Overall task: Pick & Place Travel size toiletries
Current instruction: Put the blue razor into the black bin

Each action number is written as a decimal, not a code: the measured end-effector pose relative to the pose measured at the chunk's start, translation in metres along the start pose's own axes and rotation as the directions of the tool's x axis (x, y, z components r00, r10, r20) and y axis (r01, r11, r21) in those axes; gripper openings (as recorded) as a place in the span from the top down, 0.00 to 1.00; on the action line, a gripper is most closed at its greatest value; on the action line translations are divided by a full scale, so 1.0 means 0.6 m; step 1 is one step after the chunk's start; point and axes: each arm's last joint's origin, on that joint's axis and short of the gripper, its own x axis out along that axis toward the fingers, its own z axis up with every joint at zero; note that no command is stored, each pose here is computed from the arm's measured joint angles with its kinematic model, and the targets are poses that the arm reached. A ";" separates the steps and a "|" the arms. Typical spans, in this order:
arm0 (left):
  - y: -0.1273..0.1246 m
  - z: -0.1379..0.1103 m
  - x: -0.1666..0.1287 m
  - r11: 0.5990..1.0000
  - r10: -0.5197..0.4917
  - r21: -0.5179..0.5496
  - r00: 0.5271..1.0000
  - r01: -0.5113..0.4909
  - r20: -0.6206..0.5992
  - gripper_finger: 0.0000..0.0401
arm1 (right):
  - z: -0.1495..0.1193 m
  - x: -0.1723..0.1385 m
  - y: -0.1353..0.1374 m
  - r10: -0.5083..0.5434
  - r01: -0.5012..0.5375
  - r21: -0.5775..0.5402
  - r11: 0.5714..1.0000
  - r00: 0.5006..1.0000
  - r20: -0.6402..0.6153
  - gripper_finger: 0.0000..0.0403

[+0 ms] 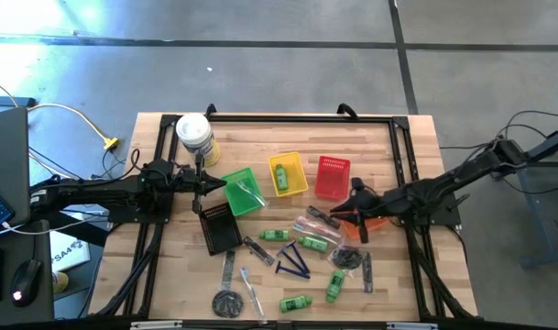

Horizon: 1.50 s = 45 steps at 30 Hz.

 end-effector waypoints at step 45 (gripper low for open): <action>0.000 0.003 0.000 0.977 -0.001 -0.212 1.000 0.005 0.021 1.00 | -0.052 0.353 0.207 -0.049 0.047 -0.021 0.999 0.719 -0.694 0.69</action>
